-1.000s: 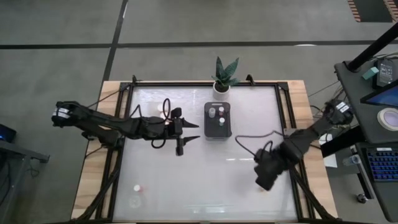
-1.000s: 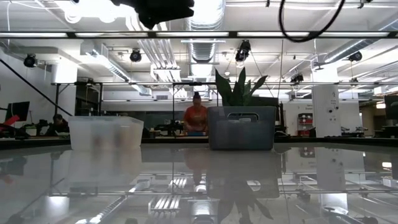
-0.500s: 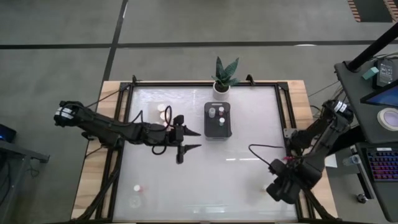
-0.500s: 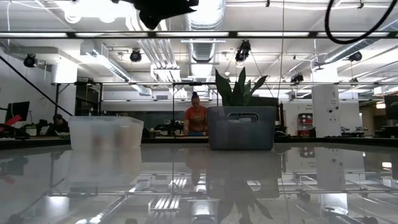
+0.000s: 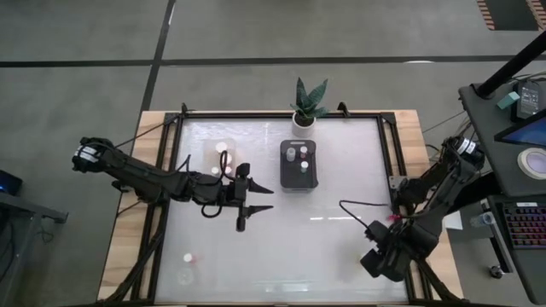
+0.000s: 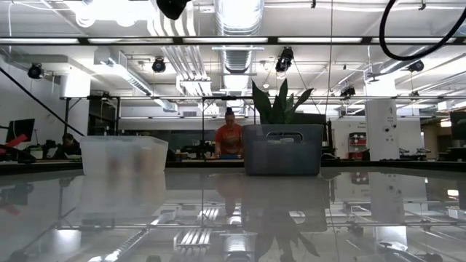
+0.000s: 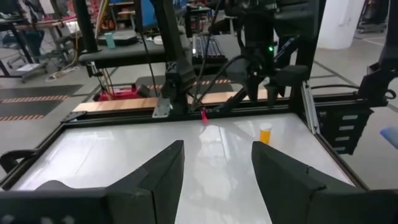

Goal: Pick and place medicine bottles into bin by pill shape (circle, oval)
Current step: Put the small yellow pill bottle into the black bin

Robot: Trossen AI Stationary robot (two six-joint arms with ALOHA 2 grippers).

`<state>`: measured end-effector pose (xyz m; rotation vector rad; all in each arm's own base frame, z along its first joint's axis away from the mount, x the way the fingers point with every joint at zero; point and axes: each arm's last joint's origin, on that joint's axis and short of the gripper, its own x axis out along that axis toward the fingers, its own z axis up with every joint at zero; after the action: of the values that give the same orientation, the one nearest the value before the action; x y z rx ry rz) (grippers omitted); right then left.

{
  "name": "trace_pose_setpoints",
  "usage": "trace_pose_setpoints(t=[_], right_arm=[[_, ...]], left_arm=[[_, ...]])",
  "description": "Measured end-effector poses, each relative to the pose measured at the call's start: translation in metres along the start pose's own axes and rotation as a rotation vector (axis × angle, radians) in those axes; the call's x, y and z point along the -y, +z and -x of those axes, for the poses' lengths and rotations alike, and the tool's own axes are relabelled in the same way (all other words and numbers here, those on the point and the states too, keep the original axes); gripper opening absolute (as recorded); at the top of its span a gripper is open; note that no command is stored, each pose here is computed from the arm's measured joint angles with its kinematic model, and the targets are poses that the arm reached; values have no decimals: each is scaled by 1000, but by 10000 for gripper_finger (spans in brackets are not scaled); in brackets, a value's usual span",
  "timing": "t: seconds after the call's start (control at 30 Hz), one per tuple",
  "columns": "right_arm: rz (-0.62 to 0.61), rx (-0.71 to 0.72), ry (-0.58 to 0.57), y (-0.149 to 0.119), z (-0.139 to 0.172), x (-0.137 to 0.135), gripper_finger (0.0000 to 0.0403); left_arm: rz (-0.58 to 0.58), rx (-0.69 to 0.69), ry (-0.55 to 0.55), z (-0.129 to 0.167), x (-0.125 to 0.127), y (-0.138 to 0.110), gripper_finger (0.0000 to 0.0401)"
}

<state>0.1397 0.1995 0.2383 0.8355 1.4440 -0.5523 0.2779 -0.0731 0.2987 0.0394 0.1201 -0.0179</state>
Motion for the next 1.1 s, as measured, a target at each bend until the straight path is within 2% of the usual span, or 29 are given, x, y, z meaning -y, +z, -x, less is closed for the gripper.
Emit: trace_pose_setpoints(t=[0.2,0.37,0.57,0.83,1.1], right_arm=[[-50,11,45,1,-14,0,235],[-81,7,57,2,-25,3,246],[-95,15,64,4,-34,7,247],[-108,44,133,10,-41,4,245],[-95,60,168,12,-46,3,222]], left_arm=[[1,2,0,1,0,1,173],[0,-2,0,0,0,0,173],[-1,-2,0,0,0,0,173],[-1,-2,0,0,0,0,173],[-2,-2,0,0,0,0,173]])
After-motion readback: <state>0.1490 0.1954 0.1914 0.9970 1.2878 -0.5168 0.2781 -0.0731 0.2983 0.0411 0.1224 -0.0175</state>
